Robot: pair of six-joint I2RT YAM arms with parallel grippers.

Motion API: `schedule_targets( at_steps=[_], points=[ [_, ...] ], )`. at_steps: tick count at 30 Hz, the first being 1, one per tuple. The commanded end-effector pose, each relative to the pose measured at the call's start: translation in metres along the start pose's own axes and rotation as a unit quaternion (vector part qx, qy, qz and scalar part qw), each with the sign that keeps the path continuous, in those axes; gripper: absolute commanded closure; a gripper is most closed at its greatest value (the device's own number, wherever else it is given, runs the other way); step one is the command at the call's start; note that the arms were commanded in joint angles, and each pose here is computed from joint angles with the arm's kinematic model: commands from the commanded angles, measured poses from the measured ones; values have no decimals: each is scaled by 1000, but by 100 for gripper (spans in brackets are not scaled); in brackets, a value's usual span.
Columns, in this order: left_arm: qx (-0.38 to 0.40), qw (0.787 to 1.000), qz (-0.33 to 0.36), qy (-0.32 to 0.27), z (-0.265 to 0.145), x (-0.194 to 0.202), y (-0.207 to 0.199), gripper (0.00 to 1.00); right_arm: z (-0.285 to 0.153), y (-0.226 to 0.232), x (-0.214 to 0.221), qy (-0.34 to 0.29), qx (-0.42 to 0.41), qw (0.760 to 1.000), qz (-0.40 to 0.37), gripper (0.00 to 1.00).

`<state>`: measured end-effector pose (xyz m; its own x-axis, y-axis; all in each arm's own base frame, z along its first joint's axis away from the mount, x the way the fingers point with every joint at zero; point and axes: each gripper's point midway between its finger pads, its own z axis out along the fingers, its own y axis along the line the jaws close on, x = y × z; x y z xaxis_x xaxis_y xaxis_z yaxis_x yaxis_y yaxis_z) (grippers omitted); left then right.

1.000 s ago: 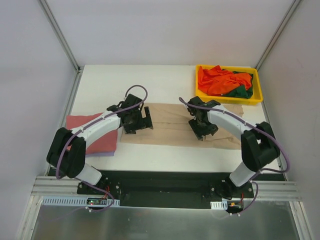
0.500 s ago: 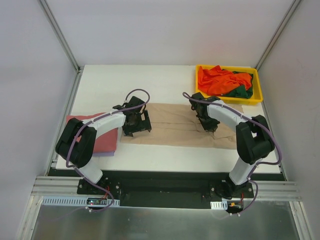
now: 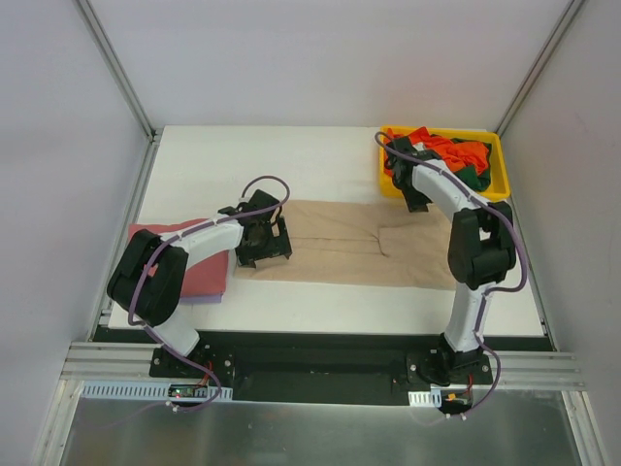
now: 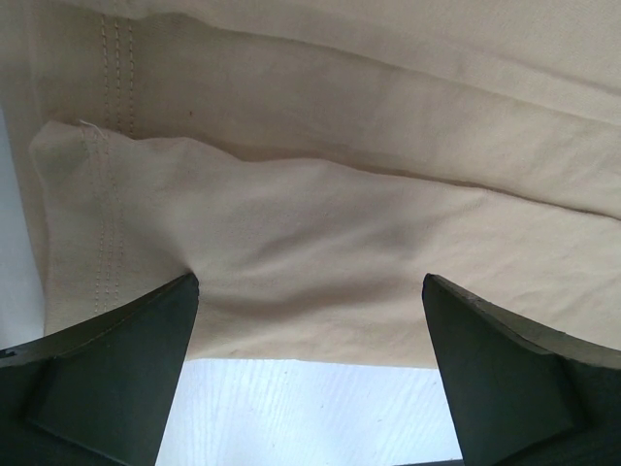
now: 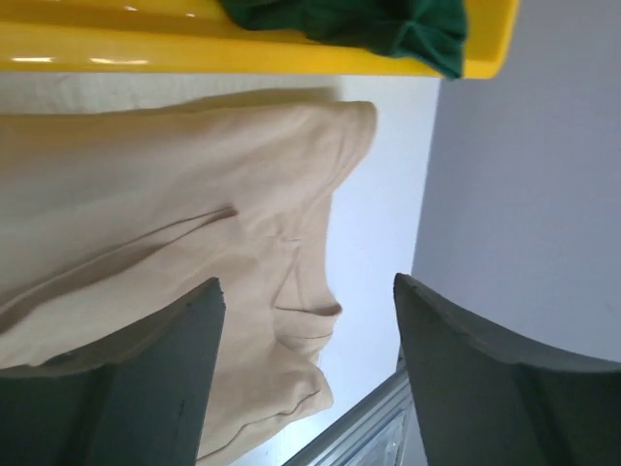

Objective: Fold and stack the t-shirts
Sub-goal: Fold the other side of the tshirt into a rectangle, then rotate the tshirt 90 degrees

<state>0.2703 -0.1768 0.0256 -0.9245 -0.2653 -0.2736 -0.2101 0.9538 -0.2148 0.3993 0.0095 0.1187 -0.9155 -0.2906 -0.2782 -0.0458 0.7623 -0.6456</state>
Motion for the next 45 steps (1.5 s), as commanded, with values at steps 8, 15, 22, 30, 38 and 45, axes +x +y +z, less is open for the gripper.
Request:
schedule_targets(
  at_steps=[8,15,22,30,38,45],
  points=[
    [10,1000,8,5,-11,3,3,1,-47,-14,43,-12,-53,991,121,4],
    [25,997,38,-66,-43,-34,-11,1,-72,22,95,-8,-176,948,263,4],
    [-19,996,24,-88,-30,-76,4,1,-85,1,121,-41,-193,931,307,4],
    [13,996,50,-76,-21,-96,-24,1,-77,4,137,-44,-185,930,314,4],
    [-33,998,43,-34,21,-84,-8,1,-64,19,139,-20,-194,925,326,4],
    [-39,998,38,41,24,-16,12,1,-55,30,125,-13,-223,912,344,4]
  ],
)
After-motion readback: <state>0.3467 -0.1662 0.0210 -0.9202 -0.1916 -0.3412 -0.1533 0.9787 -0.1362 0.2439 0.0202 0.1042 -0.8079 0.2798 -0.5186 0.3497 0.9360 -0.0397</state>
